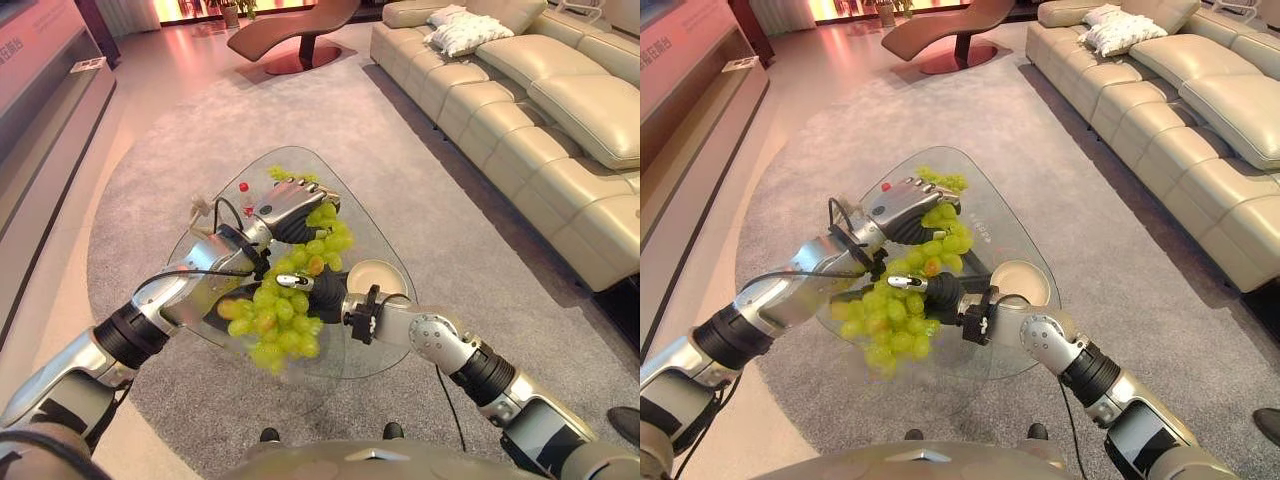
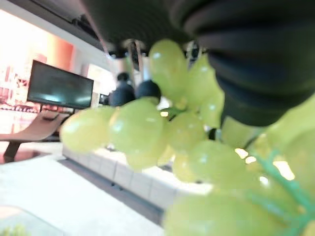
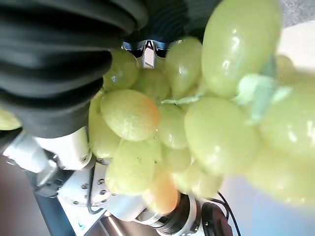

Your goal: Pick up fruits into the plate

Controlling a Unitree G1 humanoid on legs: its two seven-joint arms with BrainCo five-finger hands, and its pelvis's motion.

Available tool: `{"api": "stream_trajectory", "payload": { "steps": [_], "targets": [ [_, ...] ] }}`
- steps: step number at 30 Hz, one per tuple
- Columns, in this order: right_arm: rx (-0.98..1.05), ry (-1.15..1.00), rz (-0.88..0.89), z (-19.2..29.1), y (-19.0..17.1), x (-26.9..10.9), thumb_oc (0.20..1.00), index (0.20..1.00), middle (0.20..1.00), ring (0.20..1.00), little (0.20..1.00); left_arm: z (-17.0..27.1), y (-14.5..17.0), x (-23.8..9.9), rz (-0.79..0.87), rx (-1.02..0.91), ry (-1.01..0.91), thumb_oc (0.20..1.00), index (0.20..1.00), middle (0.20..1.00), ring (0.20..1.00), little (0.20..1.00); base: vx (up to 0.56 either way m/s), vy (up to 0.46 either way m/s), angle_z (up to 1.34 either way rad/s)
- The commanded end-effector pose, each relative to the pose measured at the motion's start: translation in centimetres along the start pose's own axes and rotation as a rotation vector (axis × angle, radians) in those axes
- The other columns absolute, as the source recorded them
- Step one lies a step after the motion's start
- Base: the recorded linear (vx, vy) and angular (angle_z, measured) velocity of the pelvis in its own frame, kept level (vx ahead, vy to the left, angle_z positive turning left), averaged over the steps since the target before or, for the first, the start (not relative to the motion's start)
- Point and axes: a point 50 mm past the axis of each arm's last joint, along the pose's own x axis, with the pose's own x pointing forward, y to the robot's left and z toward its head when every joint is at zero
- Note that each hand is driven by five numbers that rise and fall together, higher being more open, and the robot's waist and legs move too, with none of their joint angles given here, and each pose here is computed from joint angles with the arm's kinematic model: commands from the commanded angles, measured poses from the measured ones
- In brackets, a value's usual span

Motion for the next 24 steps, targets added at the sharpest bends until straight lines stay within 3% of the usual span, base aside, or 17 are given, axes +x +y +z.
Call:
{"api": "stream_trajectory", "payload": {
  "steps": [1,10,19,20,21,22,24],
  "targets": [
    [-0.052,0.064,0.426,-0.4,7.8,4.3,0.2,0.2,0.2,0.2,0.2,0.7,5.5,4.5,0.172,0.091,-0.044,0.2,0.2,0.2,0.2,0.2,0.0,0.0,0.0],
    [-0.072,0.013,0.402,0.4,7.4,4.5,0.2,0.2,0.2,0.2,0.2,-0.9,4.1,4.5,0.105,0.094,0.032,0.2,0.2,0.2,0.2,0.2,0.0,0.0,0.0],
    [-0.084,-0.036,0.354,0.6,6.8,4.3,0.2,0.2,0.2,0.2,0.2,-2.2,4.0,3.8,0.147,0.066,0.101,0.2,0.2,0.2,0.2,0.2,0.0,0.0,0.0],
    [-0.09,-0.063,0.333,1.0,6.5,4.2,0.2,0.2,0.2,0.2,0.2,-2.7,4.3,3.5,0.185,0.033,0.124,0.238,0.238,0.238,0.238,0.238,0.0,0.0,0.0],
    [-0.089,-0.081,0.318,1.2,6.1,4.0,0.2,0.2,0.2,0.2,0.2,-3.0,4.4,3.3,0.206,0.02,0.132,0.539,0.539,0.539,0.539,0.539,0.0,0.0,0.0],
    [-0.087,-0.097,0.306,1.3,5.8,3.8,0.2,0.2,0.2,0.2,0.2,-3.3,4.4,3.0,0.218,0.014,0.143,1.0,1.0,1.0,1.0,1.0,0.0,0.0,0.0],
    [-0.085,-0.129,0.275,1.7,5.1,3.3,0.2,0.2,0.2,0.2,0.2,-4.2,4.1,2.3,0.206,0.009,0.189,1.0,1.0,1.0,1.0,1.0,0.0,0.0,0.0]
  ]
}}
